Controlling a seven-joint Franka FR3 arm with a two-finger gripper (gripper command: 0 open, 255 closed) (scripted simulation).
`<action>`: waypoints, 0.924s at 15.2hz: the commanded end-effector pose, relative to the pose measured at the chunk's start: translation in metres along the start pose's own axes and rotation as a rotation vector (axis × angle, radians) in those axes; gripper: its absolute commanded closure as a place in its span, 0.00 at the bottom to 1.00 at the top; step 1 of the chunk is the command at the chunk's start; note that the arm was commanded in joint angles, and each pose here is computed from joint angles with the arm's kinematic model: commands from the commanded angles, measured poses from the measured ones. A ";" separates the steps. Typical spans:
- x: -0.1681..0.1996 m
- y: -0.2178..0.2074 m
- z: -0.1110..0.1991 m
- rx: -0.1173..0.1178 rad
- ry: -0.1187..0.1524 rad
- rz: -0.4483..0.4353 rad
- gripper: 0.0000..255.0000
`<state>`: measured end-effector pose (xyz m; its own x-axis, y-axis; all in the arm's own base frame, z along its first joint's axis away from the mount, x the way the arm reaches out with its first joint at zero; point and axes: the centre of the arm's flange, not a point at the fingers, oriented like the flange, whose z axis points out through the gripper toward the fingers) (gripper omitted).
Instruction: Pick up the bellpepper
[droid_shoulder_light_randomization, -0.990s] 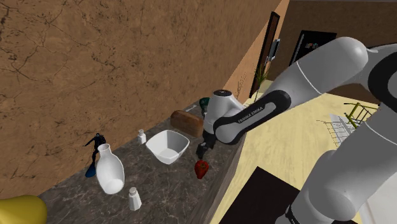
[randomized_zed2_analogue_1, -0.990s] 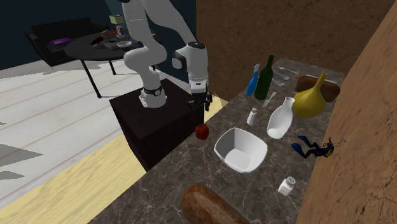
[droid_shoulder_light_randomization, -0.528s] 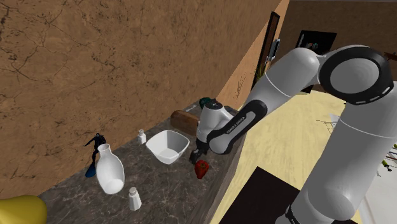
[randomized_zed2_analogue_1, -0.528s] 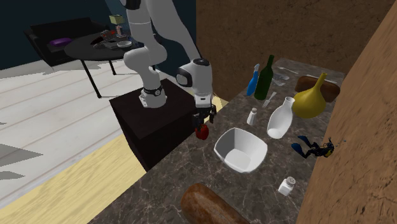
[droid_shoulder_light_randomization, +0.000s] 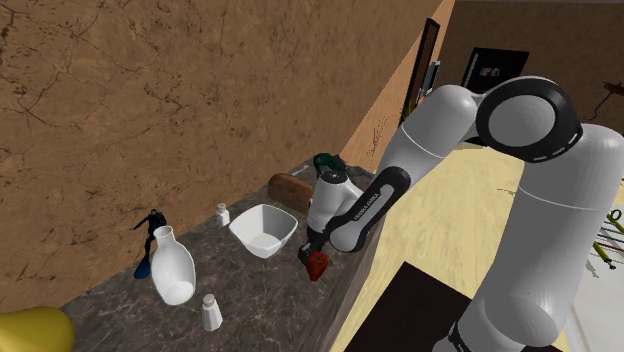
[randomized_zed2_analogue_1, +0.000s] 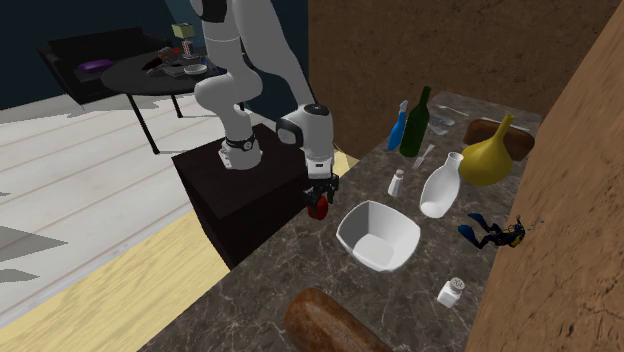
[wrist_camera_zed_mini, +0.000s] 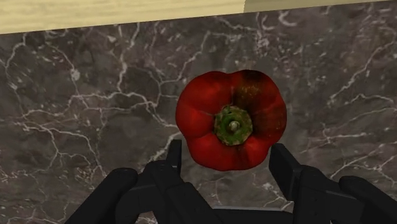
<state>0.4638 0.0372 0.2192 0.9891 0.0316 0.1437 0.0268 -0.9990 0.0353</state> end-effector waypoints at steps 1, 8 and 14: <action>0.000 0.000 0.001 0.000 -0.001 -0.001 1.00; 0.000 0.000 0.001 0.000 -0.001 -0.001 1.00; 0.003 0.001 -0.024 0.000 -0.001 0.000 1.00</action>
<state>0.4631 0.0374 0.2388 0.9892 0.0322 0.1427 0.0274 -0.9990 0.0354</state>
